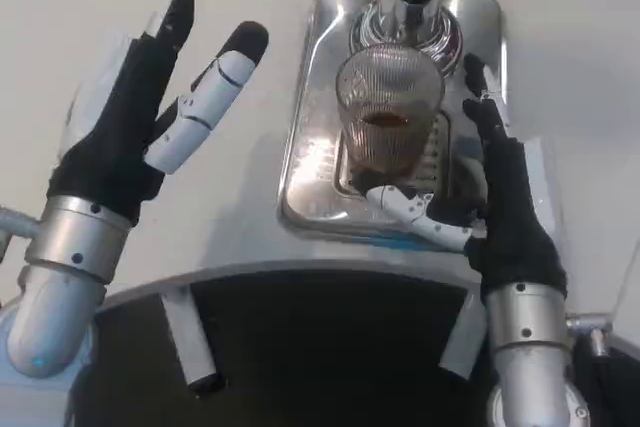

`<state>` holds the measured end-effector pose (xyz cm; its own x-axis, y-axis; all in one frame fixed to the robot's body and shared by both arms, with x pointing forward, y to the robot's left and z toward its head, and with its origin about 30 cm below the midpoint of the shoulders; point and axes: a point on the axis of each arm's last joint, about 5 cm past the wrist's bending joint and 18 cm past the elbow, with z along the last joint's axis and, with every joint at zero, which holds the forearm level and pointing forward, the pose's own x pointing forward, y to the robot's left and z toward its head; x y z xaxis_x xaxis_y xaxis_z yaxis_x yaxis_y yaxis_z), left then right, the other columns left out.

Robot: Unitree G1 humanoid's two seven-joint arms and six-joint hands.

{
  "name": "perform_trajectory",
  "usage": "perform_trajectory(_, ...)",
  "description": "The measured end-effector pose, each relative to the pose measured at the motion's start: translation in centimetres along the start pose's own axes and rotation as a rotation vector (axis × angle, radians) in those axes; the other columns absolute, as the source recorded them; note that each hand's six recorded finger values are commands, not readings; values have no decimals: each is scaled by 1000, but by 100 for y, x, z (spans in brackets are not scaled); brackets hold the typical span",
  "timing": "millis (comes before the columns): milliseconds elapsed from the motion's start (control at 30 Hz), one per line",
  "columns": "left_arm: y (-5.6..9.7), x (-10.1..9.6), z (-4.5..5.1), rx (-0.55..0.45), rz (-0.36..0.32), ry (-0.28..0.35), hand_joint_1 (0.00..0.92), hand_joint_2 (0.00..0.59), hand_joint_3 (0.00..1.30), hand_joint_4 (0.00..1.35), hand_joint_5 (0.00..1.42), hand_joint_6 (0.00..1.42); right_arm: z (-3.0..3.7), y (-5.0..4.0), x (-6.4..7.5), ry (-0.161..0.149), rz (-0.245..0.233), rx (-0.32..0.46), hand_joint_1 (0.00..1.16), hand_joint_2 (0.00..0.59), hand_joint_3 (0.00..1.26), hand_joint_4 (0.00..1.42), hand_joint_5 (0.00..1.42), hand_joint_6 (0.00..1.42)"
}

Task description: Grasp the cup under the faucet to collect the drink, then remove the cup.

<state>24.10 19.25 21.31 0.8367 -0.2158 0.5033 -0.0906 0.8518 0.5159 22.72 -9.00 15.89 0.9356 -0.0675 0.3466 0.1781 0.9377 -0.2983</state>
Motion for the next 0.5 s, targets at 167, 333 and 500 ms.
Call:
perform_trajectory(167,0,-6,-4,0,1,3,0,231,0,0,0,0,11,41,-22,-12,14,0,944,161,76,64,96,218)
perform_trajectory(333,0,-6,-6,-1,1,6,0,231,0,0,0,0,-18,71,-32,-4,1,-7,943,157,76,64,96,217)
perform_trajectory(500,-1,-6,-6,-2,1,7,0,231,0,0,0,0,-52,122,-77,11,-31,-15,937,162,76,64,96,217)
